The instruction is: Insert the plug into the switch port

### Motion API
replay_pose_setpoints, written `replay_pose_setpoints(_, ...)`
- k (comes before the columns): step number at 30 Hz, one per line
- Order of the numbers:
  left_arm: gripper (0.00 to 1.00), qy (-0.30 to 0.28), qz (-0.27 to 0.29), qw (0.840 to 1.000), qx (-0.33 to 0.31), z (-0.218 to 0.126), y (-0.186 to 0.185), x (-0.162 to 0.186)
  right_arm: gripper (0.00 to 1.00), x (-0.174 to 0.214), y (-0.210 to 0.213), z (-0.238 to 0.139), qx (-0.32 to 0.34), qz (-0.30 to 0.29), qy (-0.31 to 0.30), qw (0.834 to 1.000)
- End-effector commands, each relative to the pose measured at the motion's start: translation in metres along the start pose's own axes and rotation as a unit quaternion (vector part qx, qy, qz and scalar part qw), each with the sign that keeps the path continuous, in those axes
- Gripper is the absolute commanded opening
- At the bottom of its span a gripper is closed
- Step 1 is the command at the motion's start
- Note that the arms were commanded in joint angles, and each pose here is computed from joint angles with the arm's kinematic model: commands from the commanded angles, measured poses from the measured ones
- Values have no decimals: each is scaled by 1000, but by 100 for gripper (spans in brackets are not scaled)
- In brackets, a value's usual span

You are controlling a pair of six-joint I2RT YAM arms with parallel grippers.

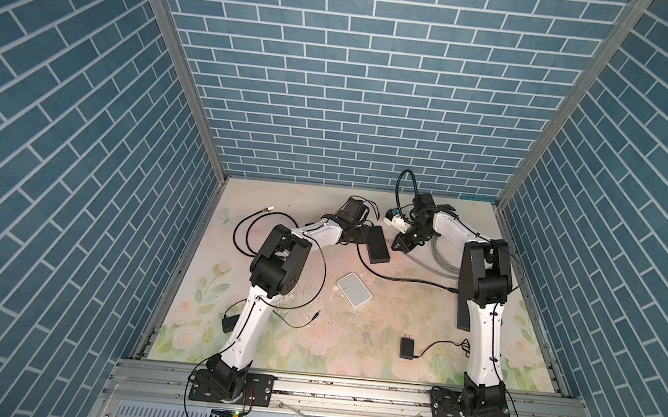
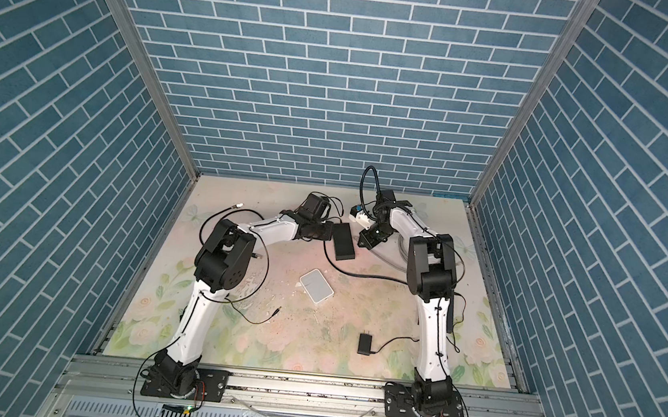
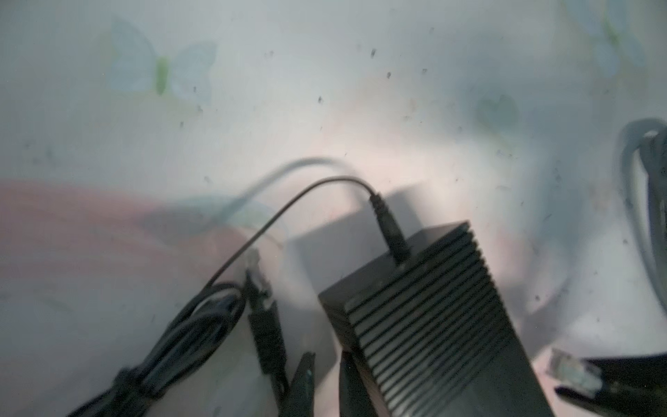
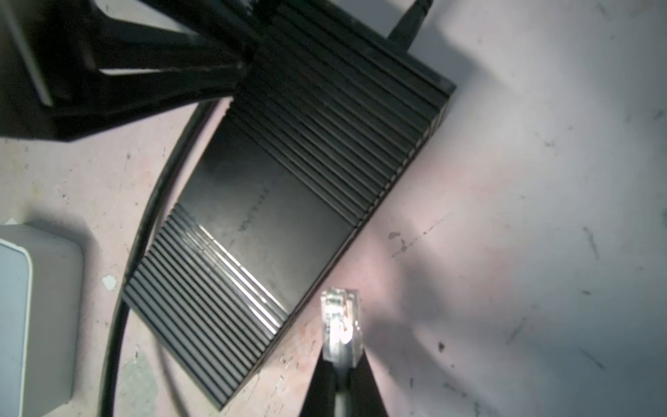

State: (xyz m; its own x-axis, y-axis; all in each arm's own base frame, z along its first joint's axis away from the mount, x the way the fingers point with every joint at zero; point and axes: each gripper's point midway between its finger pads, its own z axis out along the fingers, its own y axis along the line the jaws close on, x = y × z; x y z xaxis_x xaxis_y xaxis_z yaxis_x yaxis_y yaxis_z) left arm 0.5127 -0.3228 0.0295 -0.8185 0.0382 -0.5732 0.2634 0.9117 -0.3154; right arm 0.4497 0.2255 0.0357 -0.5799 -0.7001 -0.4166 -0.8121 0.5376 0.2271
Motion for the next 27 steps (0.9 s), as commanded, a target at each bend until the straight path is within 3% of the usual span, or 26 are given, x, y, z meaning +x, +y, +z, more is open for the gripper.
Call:
replay_pose_setpoints(1,16,2,-8,1000,-5,8,2,-1,9,8,15,1,-10,-4,28,1000)
replay_pose_setpoints(4,16,-5,-7,1000,1,11,-1,-7,8,6,26,-1,-30,-8,25,999)
replay_pose_setpoints(11,16,-6,5,999,33,19,-16,-17,8,-13,58,-15,-80,-9,-45,996)
replay_pose_setpoints(14,16,-2,14,1000,27,17,-14,-19,8,-4,52,-9,-68,0,-31,997)
replay_pose_setpoints(17,16,4,18,1000,18,15,-6,-17,8,0,39,-28,-28,-10,-25,999)
replay_pose_setpoints(22,17,19,26,999,34,8,-2,-15,8,6,20,-53,14,-83,-18,996)
replay_pose_setpoints(27,18,27,33,998,53,-5,-11,-15,11,27,13,-50,16,-202,11,979)
